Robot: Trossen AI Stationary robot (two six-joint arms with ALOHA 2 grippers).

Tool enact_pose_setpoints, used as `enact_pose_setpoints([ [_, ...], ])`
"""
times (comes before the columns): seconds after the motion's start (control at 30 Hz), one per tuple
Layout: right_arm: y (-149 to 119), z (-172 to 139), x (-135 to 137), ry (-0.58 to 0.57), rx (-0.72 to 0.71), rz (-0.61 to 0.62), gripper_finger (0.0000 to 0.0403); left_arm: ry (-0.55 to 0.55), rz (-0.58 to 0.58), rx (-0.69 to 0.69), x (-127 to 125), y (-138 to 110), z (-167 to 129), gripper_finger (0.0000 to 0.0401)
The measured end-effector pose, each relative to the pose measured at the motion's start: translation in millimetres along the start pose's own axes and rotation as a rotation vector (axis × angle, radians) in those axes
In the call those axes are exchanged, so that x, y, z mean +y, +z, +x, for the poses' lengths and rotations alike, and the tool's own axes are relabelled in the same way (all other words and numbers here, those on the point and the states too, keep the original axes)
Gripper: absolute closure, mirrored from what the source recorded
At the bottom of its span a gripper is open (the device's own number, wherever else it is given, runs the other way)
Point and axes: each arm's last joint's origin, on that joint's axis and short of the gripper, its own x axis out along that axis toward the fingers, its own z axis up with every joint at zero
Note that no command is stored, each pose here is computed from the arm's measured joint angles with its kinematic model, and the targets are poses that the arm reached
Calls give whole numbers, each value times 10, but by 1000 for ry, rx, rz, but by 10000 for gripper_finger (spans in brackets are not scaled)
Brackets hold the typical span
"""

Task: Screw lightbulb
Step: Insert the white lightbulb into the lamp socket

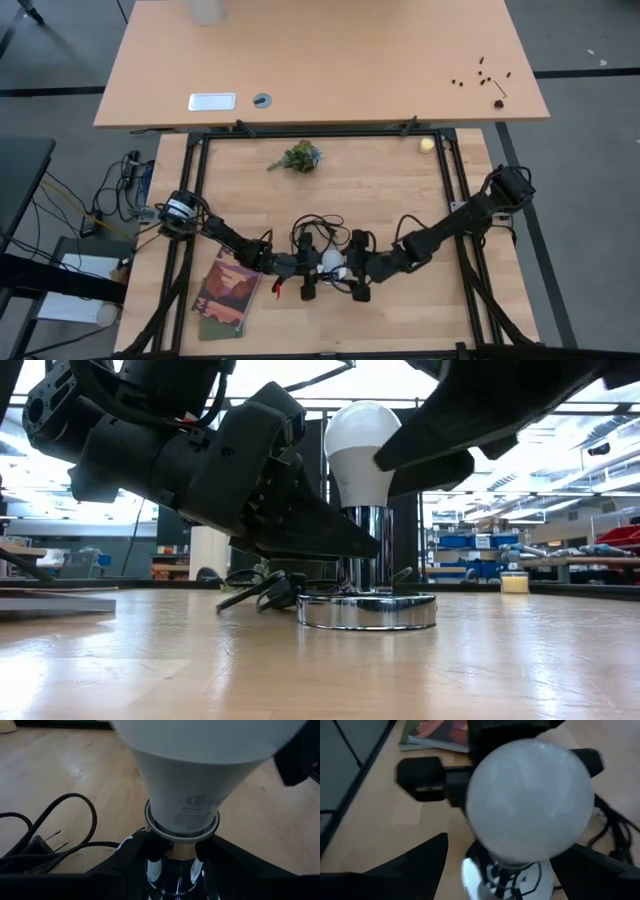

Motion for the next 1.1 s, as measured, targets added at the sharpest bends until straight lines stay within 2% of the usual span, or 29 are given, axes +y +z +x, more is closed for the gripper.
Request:
enact_pose_setpoints([
  [0.13,-76,-80,173,44,15,48,59,16,-20,-3,-5,-1,-3,213],
  [0.23,-129,-198,414,132,-7,67,59,52,-28,-9,16,1,1,213],
  [0.3,-176,-265,509,109,-24,43,59,55,-26,-9,20,2,2,213],
  [0.4,-215,-250,431,-27,-19,13,59,46,-21,-7,17,1,2,213],
  [0.5,-200,-166,256,-96,25,22,59,19,3,-3,1,-1,-1,213],
  [0.67,-85,-23,5,-61,55,17,59,-33,27,5,-27,-3,-8,213],
  [0.83,-16,25,-67,1,45,27,59,-10,18,-1,-21,0,-8,213],
  [0.97,-69,-54,123,58,39,63,59,52,-15,-10,-2,-2,-8,213],
  [1.1,-136,-168,433,116,-38,77,59,95,-18,-11,21,-6,-5,213],
])
